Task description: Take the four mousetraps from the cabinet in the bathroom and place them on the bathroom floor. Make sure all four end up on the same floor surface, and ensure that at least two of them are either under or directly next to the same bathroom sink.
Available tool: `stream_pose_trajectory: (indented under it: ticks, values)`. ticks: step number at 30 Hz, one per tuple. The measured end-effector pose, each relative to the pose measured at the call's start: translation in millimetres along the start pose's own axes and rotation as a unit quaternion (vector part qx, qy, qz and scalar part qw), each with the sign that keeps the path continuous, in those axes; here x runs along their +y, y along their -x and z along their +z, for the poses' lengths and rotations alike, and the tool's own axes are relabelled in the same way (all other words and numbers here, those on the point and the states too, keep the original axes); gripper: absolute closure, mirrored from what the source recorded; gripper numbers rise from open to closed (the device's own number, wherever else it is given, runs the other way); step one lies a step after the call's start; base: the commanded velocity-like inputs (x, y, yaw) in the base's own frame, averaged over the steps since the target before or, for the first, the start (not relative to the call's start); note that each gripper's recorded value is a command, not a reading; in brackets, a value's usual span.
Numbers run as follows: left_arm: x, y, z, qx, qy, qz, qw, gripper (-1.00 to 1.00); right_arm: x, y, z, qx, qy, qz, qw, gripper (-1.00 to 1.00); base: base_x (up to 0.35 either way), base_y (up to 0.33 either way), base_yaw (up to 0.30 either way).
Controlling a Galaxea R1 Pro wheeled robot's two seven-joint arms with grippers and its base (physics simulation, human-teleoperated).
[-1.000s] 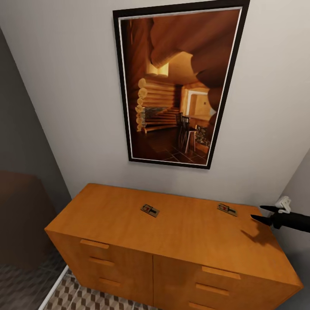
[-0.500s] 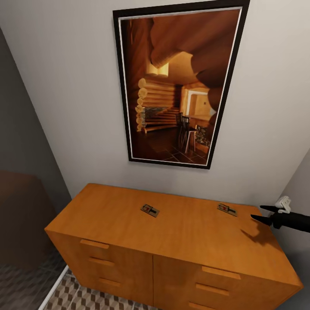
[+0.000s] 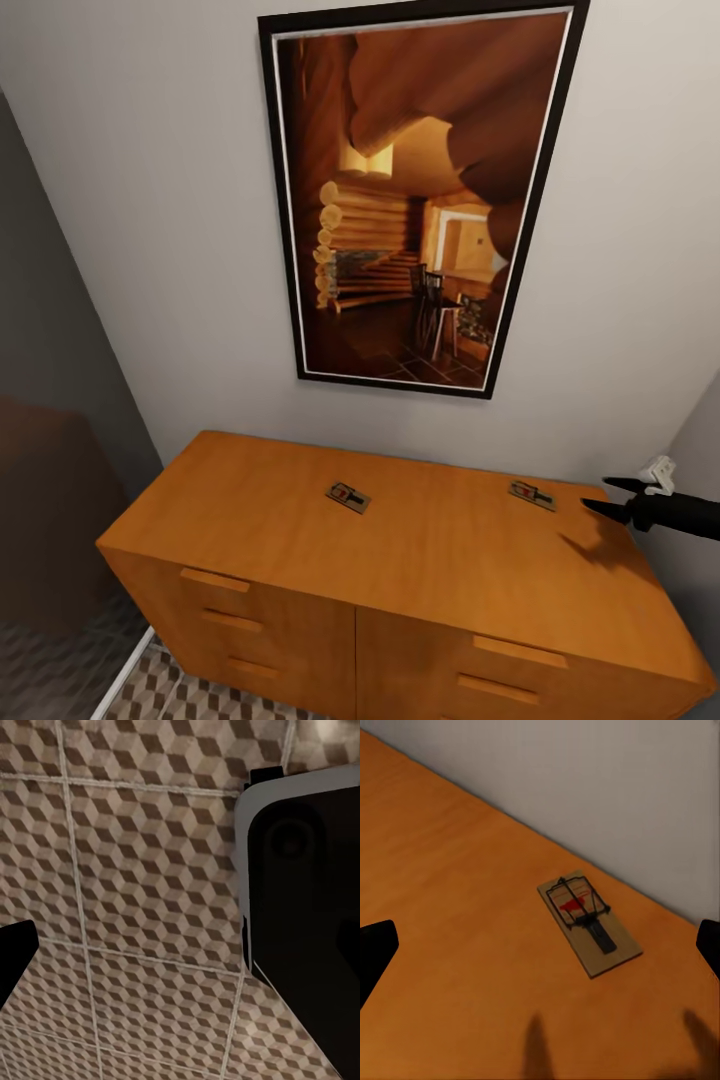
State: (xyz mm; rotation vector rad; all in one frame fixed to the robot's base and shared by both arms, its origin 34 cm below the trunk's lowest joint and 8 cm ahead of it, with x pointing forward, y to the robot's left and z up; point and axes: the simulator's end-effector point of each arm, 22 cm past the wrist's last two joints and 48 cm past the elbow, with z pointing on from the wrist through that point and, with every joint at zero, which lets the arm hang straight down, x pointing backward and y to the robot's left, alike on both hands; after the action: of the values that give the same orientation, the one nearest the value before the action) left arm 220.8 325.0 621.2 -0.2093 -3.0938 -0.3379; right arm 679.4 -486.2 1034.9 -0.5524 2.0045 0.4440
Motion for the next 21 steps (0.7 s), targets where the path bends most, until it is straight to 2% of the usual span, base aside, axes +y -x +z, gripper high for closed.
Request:
stream_pose_trajectory:
  ticks: [21]
  values:
    - [-0.1, -0.5, 0.1, 0.001, 0.0, 0.0, 1.0, -1.0, 2.2, -0.6, 3.4, 0.0, 0.002, 0.001, 1.0, -1.0, 0.01, 0.0, 0.0]
